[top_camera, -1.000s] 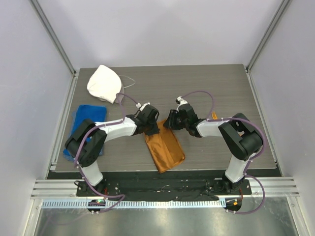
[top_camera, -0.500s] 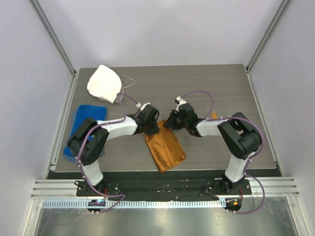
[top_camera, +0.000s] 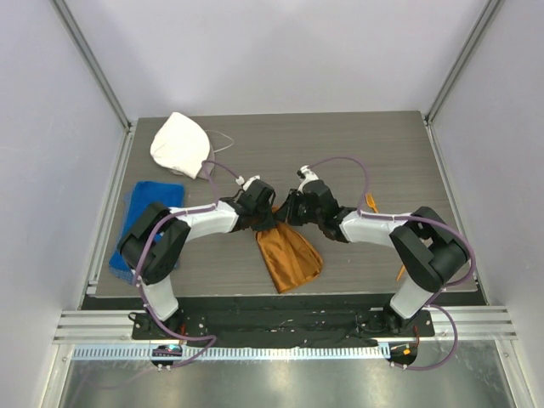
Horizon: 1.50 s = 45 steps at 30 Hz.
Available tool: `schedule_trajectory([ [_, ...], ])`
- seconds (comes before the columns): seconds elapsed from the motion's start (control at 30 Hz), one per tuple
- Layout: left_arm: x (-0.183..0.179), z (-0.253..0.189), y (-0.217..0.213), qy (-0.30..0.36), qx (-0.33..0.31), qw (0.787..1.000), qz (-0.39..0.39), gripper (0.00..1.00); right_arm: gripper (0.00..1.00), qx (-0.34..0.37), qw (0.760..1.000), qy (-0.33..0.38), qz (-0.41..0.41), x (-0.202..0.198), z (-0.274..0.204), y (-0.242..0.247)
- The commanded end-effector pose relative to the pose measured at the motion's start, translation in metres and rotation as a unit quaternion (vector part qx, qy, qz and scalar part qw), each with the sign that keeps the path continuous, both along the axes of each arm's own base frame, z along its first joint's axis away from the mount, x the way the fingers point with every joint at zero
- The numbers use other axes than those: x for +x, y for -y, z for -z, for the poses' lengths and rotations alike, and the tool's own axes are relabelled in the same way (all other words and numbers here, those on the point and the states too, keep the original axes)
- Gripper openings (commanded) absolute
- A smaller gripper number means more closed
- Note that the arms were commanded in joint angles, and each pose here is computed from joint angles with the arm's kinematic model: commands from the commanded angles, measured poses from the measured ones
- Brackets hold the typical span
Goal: Fold the napkin into a case and place the utensils inside
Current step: Fold the 2/3-rectangle-folded napkin at the center of the board.
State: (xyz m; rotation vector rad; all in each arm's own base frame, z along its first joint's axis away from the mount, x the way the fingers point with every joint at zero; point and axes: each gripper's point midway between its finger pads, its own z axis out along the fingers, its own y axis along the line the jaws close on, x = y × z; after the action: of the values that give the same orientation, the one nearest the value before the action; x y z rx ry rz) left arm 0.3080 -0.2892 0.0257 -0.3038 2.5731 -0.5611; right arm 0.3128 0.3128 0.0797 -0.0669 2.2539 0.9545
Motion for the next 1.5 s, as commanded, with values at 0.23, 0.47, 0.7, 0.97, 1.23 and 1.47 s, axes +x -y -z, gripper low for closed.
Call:
schedule_trajectory([
  [0.23,-0.009,-0.037,-0.008,0.020,-0.027,0.999,-0.002,0.14,0.01,0.015,0.997,-0.020,0.079,-0.004,-0.003,0.008],
  [0.47,-0.020,-0.028,-0.020,0.007,-0.014,1.000,-0.008,0.10,0.01,0.032,0.995,-0.030,0.091,-0.008,-0.007,0.003],
  [0.7,-0.012,0.000,-0.012,0.000,-0.008,1.000,-0.004,0.08,0.01,0.095,0.980,-0.081,0.156,-0.011,-0.010,-0.006],
  [0.97,-0.007,0.011,-0.011,0.023,-0.010,1.000,0.004,0.07,0.01,0.222,0.929,-0.178,0.238,-0.027,0.008,-0.021],
  [1.23,-0.013,-0.020,-0.018,0.065,-0.027,0.997,0.021,0.09,0.01,0.242,0.913,-0.191,0.265,-0.030,0.018,-0.021],
  [1.47,-0.030,-0.038,-0.030,0.053,-0.015,0.998,0.043,0.11,0.01,0.169,0.949,-0.136,0.228,-0.029,0.018,-0.011],
])
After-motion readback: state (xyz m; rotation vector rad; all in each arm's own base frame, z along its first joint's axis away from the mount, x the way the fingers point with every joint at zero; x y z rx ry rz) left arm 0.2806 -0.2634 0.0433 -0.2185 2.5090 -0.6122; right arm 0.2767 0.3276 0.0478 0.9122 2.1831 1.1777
